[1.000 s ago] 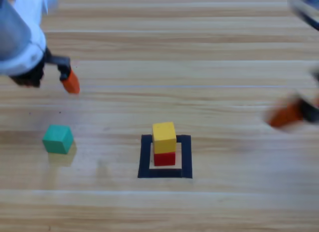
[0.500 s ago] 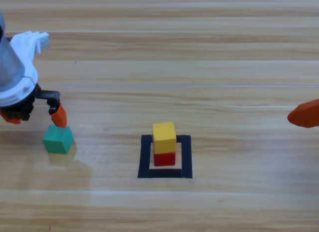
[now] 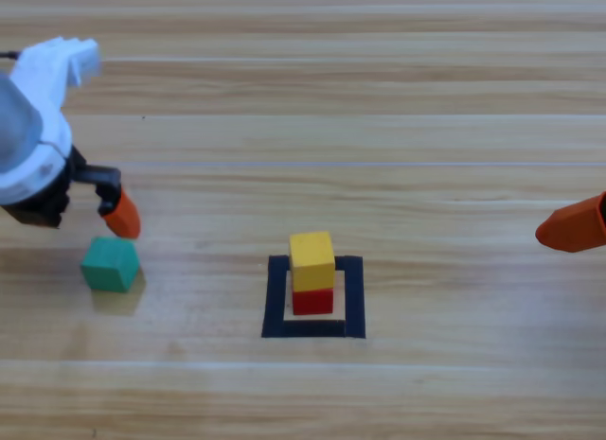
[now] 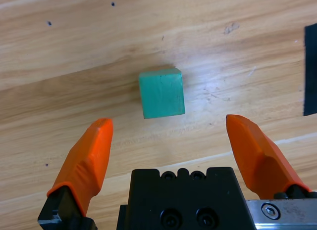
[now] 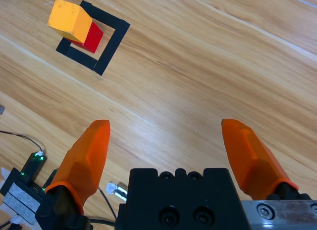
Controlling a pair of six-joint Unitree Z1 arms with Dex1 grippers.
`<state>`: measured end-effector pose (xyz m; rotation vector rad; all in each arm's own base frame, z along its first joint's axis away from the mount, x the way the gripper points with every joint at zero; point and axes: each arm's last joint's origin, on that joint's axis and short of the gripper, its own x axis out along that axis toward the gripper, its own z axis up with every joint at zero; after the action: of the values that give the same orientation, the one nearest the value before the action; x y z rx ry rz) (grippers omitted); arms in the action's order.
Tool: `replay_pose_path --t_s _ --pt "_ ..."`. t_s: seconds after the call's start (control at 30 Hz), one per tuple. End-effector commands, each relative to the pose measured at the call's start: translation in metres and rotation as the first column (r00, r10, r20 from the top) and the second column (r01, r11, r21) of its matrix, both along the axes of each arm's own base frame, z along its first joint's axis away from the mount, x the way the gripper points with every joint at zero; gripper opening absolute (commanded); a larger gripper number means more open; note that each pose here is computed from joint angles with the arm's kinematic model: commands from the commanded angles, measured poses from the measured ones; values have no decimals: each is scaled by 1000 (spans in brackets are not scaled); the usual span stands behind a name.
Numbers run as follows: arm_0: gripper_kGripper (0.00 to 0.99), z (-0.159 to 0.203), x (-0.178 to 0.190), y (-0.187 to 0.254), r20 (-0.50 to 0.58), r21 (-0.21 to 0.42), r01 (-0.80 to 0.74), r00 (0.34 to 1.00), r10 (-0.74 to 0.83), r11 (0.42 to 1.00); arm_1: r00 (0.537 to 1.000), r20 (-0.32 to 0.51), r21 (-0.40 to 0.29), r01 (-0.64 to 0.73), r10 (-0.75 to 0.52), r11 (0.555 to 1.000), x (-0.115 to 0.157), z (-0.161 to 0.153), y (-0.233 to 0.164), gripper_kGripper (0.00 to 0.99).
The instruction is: Stack the blocks in the rectangular block: red at the bottom, yellow in the middle, green on top
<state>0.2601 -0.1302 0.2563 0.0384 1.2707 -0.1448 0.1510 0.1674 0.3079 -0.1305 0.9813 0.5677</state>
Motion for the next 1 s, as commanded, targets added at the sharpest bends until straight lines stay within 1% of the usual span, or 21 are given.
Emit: replay_pose_path --t_s 0.03,0.2,0.43,0.8,1.0 --pt "974 -34 9 -20 -72 63 33 997 -28 997 999 -35 -31 24 -25 999 9 -15 2 990" --pt "971 -48 17 -24 -85 98 27 996 -19 995 999 -31 -27 24 -25 999 10 -13 2 990" --pt "959 -62 29 -28 -101 138 23 995 -9 990 999 -38 -41 26 -28 999 12 -17 5 990" --pt "931 -75 34 -34 -92 168 11 996 4 986 999 -35 -53 31 -33 998 14 -18 6 990" --pt "905 -75 32 -33 -96 163 17 995 -2 987 999 -38 -61 31 -34 998 14 -20 6 990"
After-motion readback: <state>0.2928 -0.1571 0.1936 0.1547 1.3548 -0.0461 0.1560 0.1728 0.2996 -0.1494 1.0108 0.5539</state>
